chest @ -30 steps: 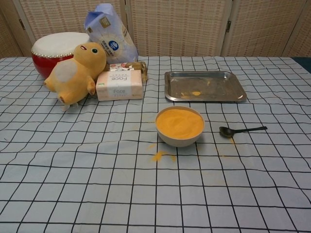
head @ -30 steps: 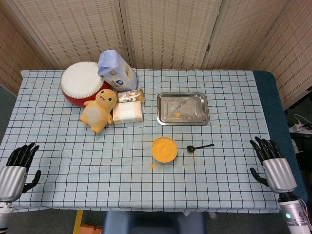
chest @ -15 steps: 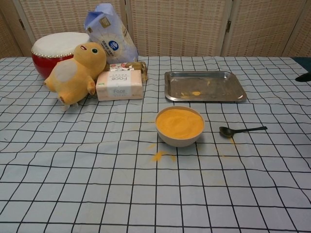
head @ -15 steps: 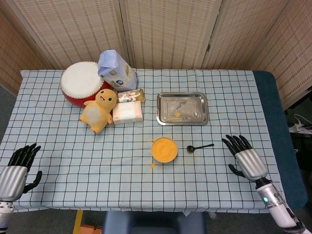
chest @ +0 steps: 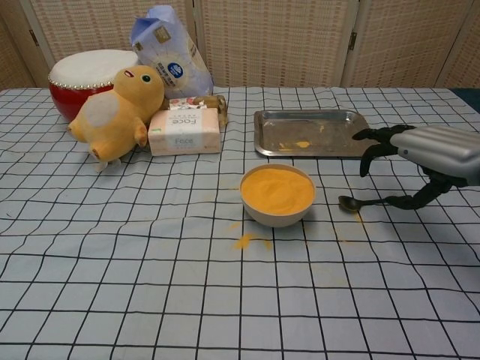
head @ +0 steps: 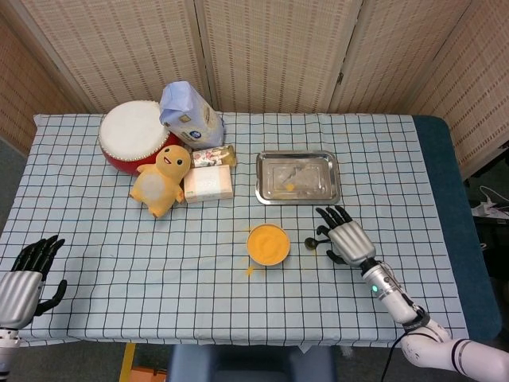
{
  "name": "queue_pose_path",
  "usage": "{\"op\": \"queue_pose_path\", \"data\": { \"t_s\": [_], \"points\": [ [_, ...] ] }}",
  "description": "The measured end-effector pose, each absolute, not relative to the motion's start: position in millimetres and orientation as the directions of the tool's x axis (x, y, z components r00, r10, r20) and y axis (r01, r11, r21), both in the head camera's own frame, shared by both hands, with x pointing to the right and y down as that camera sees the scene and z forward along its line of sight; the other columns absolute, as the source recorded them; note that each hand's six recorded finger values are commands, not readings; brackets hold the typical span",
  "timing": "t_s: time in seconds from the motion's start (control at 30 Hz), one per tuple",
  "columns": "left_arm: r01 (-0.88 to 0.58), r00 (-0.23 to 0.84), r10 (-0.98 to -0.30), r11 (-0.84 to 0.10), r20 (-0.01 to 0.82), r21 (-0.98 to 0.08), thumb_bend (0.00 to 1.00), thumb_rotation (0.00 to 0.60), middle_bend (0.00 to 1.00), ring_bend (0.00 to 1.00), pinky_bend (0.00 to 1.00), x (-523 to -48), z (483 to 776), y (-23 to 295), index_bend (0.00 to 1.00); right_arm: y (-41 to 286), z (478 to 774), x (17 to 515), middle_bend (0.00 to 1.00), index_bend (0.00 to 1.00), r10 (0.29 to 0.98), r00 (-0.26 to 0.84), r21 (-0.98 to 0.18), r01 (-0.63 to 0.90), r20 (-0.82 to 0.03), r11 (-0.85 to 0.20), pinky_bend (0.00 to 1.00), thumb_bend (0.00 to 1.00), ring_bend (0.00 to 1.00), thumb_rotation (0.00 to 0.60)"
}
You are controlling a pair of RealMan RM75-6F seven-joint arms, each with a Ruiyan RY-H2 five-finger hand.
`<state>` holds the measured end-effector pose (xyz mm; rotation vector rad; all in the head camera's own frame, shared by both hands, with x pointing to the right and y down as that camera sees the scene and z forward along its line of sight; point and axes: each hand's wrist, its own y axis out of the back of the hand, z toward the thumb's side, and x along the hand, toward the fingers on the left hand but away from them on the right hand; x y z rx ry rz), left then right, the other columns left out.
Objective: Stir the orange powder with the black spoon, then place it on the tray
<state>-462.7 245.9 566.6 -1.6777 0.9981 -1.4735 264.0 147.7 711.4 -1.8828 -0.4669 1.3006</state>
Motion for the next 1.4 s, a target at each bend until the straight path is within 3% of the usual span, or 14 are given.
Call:
{"op": "queue_pose_path", "data": {
  "t_s": [0.5, 0.9, 1.07, 1.4],
  "points": [
    [-0.113, 0.054, -0.876, -0.482, 0.479, -0.869, 0.46, 0.600, 0.00, 0.00, 0.09, -465.4, 569.1, 244.1, 0.00, 145.7, 747.9, 259.7, 0.00, 0.45, 0.652, 0.370, -0.738, -0.169, -0.662, -0.653, 0.00, 0.29, 0.00, 0.600],
    [-0.113, 0.058, -0.874, -0.486, 0.483, -0.866, 0.46, 0.600, 0.00, 0.00, 0.09, -466.5, 569.5, 244.6, 0.00, 146.3, 755.7, 259.6, 0.00, 0.48, 0.664, 0.356, -0.744, -0.162, -0.657, -0.649, 0.00, 0.29, 0.00, 0.600],
    [-0.112, 0.061, -0.873, -0.488, 0.485, -0.865, 0.46, 0.600, 0.00, 0.00, 0.09, -466.5, 569.6, 244.4, 0.00, 146.8, 758.3, 256.9, 0.00, 0.50, 0.659, 0.359, -0.740, -0.163, -0.661, -0.653, 0.00, 0.38, 0.00, 0.600],
    [-0.114, 0.062, -0.872, -0.490, 0.486, -0.864, 0.46, 0.600, 0.00, 0.00, 0.09, -467.1, 569.4, 244.0, 0.00, 147.0, 760.8, 256.6, 0.00, 0.52, 0.660, 0.355, -0.740, -0.164, -0.662, -0.653, 0.00, 0.38, 0.00, 0.600]
  ]
}}
